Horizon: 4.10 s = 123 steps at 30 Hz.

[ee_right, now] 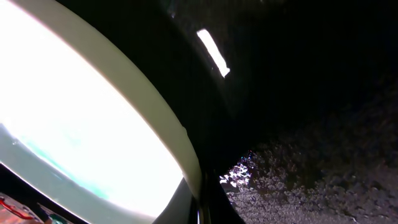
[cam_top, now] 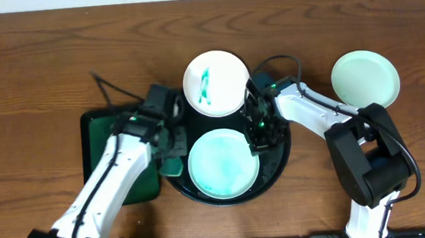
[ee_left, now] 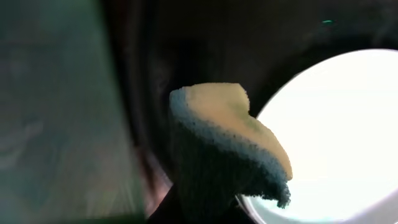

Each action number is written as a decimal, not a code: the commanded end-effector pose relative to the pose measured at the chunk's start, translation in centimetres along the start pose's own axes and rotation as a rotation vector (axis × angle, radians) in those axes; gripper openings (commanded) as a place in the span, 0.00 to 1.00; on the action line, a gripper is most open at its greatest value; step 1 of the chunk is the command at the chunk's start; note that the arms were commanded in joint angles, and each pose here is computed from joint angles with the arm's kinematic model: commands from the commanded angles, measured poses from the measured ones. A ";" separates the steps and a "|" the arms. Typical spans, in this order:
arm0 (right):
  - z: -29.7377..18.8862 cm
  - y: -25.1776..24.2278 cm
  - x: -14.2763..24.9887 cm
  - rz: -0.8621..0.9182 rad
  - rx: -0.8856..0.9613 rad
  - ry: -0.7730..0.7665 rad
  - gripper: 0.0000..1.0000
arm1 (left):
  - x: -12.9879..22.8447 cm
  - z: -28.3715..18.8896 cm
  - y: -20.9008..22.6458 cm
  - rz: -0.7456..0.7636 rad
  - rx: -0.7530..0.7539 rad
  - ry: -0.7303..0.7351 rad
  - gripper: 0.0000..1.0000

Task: Clean dirty plates on tray and stack at the side
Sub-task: 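Retract the left arm and lift the bottom plate with the right gripper, then carry the plate right and lower it onto the pale plate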

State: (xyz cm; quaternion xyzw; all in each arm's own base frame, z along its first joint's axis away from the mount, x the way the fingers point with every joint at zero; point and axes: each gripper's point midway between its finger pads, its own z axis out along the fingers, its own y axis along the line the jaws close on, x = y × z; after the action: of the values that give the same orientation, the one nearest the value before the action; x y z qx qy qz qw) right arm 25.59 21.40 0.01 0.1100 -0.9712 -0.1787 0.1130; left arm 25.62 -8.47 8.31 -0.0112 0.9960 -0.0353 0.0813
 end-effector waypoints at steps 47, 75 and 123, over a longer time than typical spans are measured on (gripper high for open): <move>-21.0 4.0 -3.4 -0.326 0.606 -0.647 0.01 | -0.4 -1.4 6.7 -0.218 -0.021 0.010 0.07; -21.0 5.5 -4.3 -0.543 1.308 -0.580 0.01 | -4.2 -1.4 6.7 -0.172 -0.011 -0.143 0.08; -19.8 2.0 -4.5 0.028 0.550 -0.560 0.01 | -3.7 -1.4 6.8 -0.176 -0.013 -0.123 0.08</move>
State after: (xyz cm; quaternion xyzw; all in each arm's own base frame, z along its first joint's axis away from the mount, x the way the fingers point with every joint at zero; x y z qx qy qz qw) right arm 33.80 18.11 13.75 0.1231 -0.9692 0.1486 -0.1532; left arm 28.71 -1.87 9.27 -0.1013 0.9855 -0.0406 0.1302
